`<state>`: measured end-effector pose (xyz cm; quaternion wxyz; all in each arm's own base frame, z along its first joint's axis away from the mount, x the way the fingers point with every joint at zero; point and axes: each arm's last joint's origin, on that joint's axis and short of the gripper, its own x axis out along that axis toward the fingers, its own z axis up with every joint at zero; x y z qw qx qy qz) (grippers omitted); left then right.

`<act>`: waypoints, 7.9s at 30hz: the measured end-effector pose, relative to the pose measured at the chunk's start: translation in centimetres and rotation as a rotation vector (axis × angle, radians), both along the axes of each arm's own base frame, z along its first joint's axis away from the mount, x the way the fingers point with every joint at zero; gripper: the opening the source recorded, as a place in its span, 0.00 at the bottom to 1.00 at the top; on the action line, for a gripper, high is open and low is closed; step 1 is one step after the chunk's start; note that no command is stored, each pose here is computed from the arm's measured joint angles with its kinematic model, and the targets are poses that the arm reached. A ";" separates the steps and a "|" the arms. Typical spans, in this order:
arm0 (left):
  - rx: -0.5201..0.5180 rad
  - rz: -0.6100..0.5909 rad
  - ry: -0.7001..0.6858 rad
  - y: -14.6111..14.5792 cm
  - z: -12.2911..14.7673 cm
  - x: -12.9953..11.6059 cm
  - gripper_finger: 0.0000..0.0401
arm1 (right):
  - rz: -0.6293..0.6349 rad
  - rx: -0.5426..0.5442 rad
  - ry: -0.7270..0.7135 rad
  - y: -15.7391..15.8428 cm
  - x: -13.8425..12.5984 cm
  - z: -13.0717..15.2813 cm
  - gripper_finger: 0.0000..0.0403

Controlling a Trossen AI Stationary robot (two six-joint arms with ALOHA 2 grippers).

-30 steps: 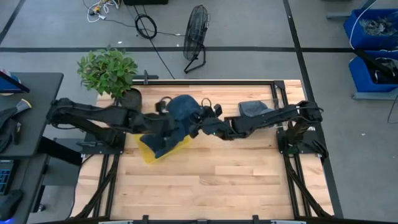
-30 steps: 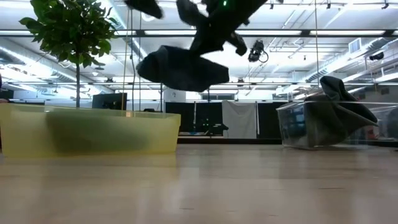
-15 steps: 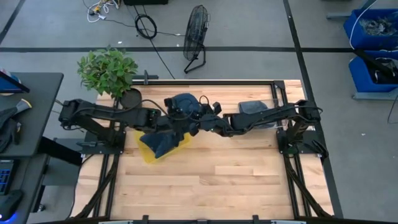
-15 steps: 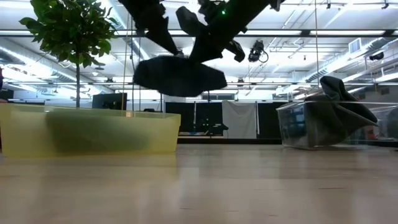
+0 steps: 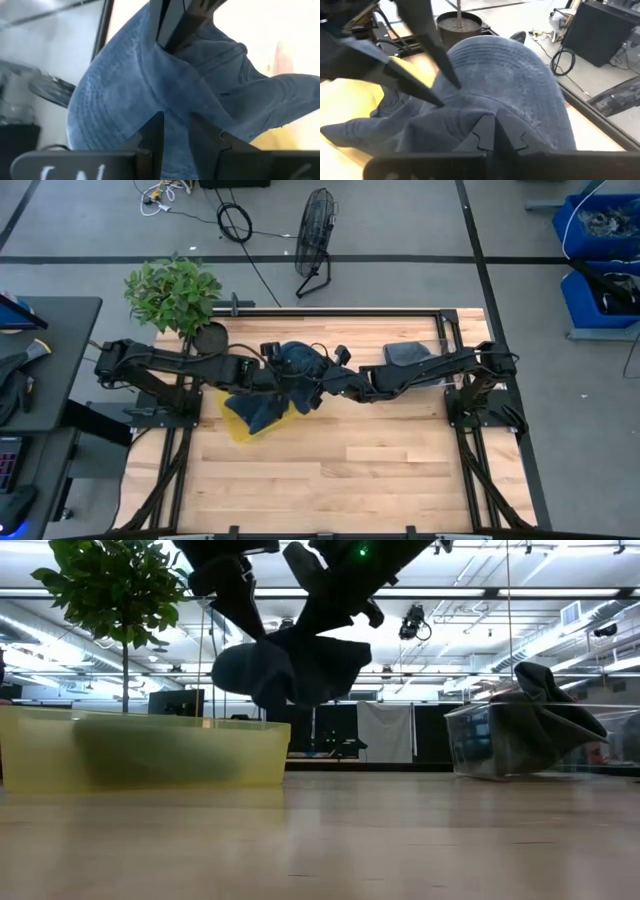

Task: Pick & Place hat
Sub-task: Put the blue cap into the yellow bin, then return to Home Position

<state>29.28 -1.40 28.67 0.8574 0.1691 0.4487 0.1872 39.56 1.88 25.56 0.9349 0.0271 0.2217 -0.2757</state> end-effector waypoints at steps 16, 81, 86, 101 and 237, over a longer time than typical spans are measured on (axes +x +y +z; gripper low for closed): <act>0.063 0.203 -0.120 -3.7 2.3 -5.3 0.05 | -0.219 0.007 -0.048 -2.1 -0.4 0.0 0.01; 0.139 0.140 -0.012 2.2 2.5 -3.0 0.48 | 0.058 0.202 -0.331 -2.1 1.2 2.3 0.01; 0.155 0.117 -0.002 2.2 2.6 -2.9 0.33 | 0.163 0.235 -0.312 -1.8 1.3 2.3 0.01; 0.062 0.018 0.162 0.7 1.6 -4.2 0.02 | 0.146 0.284 -0.069 -1.9 0.4 0.1 0.13; -0.051 -0.064 -0.932 2.2 5.6 -25.1 0.45 | 0.432 -0.007 0.032 -2.7 -19.9 2.5 0.17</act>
